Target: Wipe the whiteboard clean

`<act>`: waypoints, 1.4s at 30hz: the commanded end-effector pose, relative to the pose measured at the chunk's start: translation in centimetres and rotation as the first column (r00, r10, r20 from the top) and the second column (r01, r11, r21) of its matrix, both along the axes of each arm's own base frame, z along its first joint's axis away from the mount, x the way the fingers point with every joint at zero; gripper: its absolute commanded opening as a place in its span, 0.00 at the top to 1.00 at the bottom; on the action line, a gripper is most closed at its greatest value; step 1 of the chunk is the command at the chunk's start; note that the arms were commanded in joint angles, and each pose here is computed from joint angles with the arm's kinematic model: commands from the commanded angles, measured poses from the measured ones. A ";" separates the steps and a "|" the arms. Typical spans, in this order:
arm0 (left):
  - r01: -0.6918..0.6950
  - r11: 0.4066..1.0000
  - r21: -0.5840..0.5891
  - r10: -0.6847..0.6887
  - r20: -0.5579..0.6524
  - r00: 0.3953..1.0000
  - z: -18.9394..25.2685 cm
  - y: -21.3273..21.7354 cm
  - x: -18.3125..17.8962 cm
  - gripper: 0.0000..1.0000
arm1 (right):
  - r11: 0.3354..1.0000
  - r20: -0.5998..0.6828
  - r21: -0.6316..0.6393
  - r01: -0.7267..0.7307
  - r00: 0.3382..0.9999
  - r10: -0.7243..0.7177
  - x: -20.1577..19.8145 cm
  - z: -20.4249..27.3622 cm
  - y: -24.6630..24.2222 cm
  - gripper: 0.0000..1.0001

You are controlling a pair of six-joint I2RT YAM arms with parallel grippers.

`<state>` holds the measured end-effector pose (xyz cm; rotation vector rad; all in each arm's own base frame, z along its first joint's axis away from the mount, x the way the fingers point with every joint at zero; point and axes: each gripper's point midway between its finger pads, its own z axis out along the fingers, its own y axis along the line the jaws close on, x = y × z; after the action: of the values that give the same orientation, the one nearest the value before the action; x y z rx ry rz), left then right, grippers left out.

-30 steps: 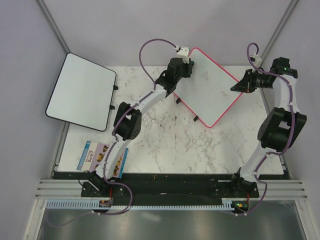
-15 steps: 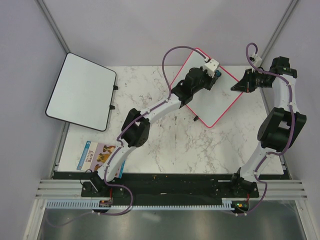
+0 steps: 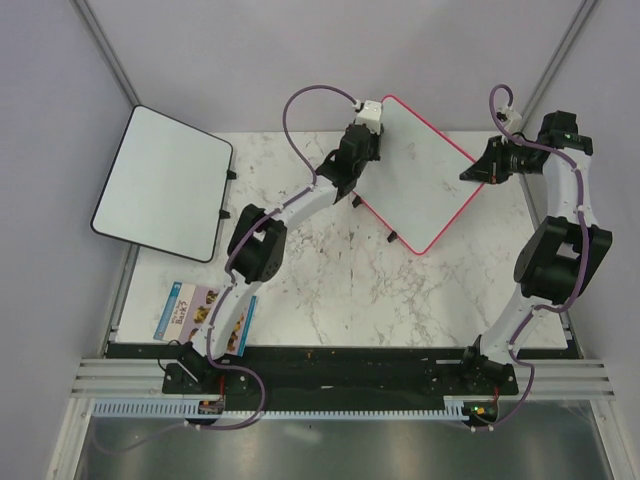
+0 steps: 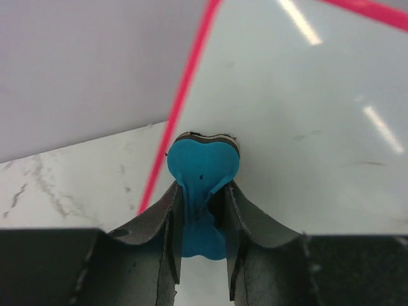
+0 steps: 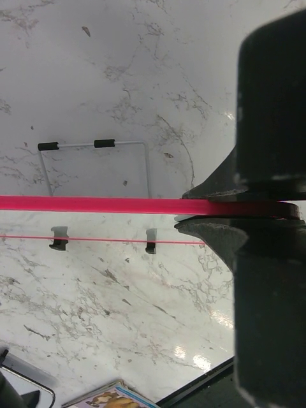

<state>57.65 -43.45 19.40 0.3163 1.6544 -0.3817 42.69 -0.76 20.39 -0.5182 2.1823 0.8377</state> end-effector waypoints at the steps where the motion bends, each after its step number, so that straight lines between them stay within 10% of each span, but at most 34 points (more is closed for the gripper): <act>1: 0.000 1.000 0.022 0.003 -0.135 0.991 -5.6 0.4 0.1 0.98 | 0.945 -0.190 -0.128 -0.300 0.943 0.273 -5.2 -7.1 4.6 1.00; 16: 0.453 0.890 0.056 -0.452 -0.030 0.891 -3.1 -14.5 -14.0 0.98 | 0.945 -0.195 -0.126 -0.303 0.941 0.276 -5.3 -7.2 4.7 1.00; 27: 0.140 0.989 0.051 -0.130 -0.172 0.977 -6.6 -5.4 -6.6 0.98 | 0.945 -0.196 -0.124 -0.304 0.941 0.277 -5.4 -7.3 4.7 1.00; 42: 0.086 0.996 -0.028 -0.090 -0.266 0.960 -7.5 -3.1 -3.0 0.98 | 0.941 -0.192 -0.144 -0.307 0.941 0.278 -6.2 -6.5 5.1 1.00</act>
<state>51.25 -50.29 21.26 0.3839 1.6725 -0.6958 42.91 -0.11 20.76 -0.5613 2.1724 0.7849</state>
